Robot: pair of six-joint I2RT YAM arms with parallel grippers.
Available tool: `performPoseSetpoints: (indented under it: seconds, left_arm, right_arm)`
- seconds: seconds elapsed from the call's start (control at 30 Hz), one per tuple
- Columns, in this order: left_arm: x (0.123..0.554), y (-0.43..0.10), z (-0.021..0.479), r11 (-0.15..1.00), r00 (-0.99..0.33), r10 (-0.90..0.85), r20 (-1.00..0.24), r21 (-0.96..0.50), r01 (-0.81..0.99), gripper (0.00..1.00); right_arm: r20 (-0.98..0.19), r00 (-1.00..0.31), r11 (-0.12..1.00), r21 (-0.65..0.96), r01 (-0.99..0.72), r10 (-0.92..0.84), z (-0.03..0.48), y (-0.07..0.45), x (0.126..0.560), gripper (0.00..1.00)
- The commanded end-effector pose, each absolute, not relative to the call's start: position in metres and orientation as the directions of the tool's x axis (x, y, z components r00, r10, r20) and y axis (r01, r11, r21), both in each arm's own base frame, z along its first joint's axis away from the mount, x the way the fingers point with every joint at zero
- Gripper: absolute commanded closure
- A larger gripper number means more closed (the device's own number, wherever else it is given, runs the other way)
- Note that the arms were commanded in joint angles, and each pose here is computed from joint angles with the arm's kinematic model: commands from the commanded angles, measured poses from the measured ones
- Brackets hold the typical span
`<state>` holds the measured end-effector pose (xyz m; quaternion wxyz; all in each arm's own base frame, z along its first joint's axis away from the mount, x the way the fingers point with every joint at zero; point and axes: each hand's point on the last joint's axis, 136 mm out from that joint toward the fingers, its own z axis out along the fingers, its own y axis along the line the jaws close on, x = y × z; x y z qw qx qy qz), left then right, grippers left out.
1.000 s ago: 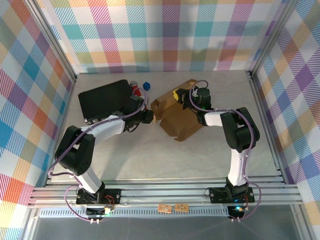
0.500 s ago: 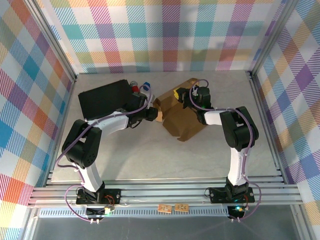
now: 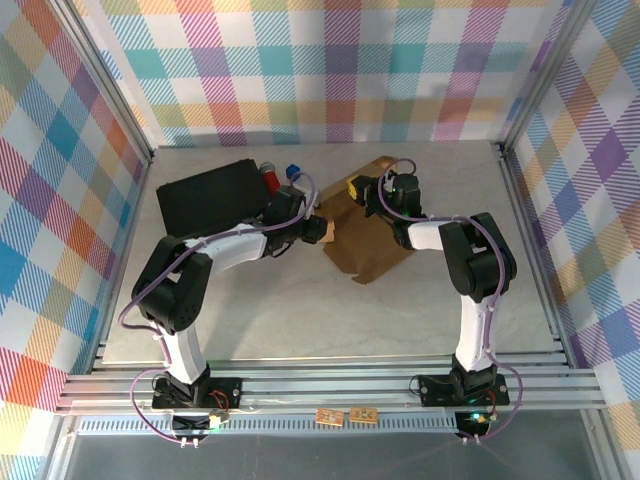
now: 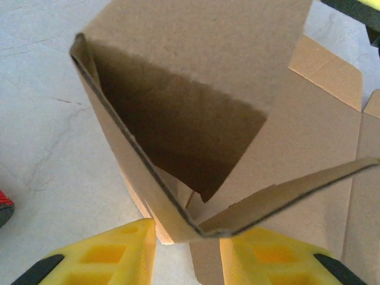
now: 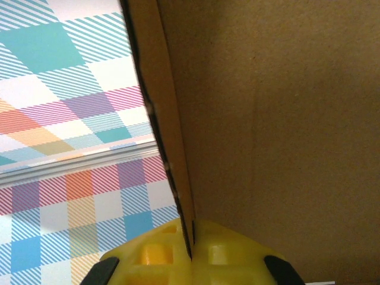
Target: Fold the paper box
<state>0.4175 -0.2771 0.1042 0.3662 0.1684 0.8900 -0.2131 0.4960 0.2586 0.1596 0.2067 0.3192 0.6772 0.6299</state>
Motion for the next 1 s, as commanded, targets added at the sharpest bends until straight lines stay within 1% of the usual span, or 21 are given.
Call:
performPoseSetpoints:
  seconds: [0.0,0.1,0.27,0.47,0.7,0.97]
  left_arm:
    - [0.432,-0.286,0.117,0.852,-0.632,0.135,-0.763,-0.237,0.468,0.66]
    - [0.435,-0.289,0.114,0.858,-0.632,0.138,-0.763,-0.226,0.461,0.65]
    - [0.440,-0.291,0.107,0.879,-0.635,0.145,-0.759,-0.196,0.434,0.59]
    - [0.448,-0.284,0.096,0.927,-0.648,0.147,-0.748,-0.124,0.354,0.60]
    - [0.456,-0.279,0.090,0.959,-0.654,0.130,-0.745,-0.074,0.275,0.68]
    - [0.460,-0.282,0.088,0.967,-0.650,0.115,-0.751,-0.065,0.246,0.89]
  right_arm:
    - [0.146,-0.725,0.002,0.980,0.200,0.673,0.150,0.266,0.490,1.00]
    - [0.151,-0.725,-0.002,0.979,0.202,0.672,0.150,0.266,0.489,1.00]
    - [0.154,-0.726,-0.006,0.979,0.203,0.671,0.150,0.266,0.490,1.00]
    - [0.157,-0.726,-0.010,0.979,0.203,0.669,0.151,0.267,0.491,1.00]
    - [0.161,-0.726,-0.014,0.979,0.205,0.668,0.150,0.267,0.491,1.00]
    - [0.167,-0.725,-0.013,0.977,0.213,0.669,0.149,0.267,0.492,1.00]
